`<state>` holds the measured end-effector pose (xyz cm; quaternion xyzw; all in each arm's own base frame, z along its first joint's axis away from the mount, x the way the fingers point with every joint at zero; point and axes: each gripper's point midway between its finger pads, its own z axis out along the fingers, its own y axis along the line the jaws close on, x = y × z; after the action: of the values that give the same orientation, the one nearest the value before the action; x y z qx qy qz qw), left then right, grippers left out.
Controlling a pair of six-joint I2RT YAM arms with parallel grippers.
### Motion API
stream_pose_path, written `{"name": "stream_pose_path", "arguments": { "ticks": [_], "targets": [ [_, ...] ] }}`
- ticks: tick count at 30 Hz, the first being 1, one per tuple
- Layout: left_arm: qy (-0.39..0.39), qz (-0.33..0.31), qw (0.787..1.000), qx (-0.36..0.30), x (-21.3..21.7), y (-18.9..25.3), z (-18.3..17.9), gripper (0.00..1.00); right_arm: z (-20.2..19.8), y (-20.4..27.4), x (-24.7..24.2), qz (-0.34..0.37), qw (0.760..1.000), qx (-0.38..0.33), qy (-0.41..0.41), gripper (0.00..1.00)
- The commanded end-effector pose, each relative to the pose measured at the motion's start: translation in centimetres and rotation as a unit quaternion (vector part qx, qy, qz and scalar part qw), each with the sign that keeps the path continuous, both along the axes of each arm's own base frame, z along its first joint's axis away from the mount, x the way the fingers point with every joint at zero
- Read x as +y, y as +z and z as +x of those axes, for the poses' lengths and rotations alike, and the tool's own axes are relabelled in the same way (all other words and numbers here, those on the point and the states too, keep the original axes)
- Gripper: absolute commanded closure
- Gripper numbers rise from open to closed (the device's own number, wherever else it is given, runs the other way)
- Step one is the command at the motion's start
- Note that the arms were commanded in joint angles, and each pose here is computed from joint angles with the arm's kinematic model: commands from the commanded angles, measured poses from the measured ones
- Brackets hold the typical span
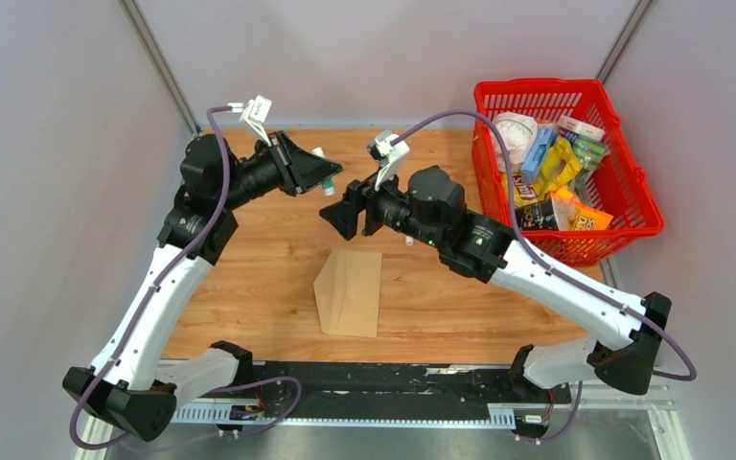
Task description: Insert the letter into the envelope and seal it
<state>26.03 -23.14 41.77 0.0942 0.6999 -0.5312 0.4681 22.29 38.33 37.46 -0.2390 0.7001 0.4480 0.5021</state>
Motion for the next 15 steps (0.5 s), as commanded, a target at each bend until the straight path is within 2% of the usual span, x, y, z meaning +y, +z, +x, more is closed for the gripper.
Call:
{"name": "stream_pose_path", "arguments": {
  "ticks": [1, 5, 10, 15],
  "targets": [
    [0.092, 0.015, 0.994, 0.064, 1.6, -1.2, 2.5, 1.0, 2.9, 1.8, -2.7, -0.091, 0.978, -0.087, -0.165, 0.34],
    [0.11, 0.012, 0.99, 0.092, 1.7, -1.9, 3.4, 1.0, 3.7, 1.3, -1.4, -0.148, 0.96, -0.116, -0.208, 0.33],
    [0.115, 0.014, 0.989, 0.096, 1.6, -2.0, 3.7, 1.0, 4.6, 0.7, -0.4, -0.205, 0.939, -0.13, -0.245, 0.34],
    [0.109, 0.016, 0.989, 0.097, 1.5, -2.0, 3.5, 1.0, 5.4, 0.8, -0.1, -0.219, 0.931, -0.133, -0.262, 0.39]
  ]
}}
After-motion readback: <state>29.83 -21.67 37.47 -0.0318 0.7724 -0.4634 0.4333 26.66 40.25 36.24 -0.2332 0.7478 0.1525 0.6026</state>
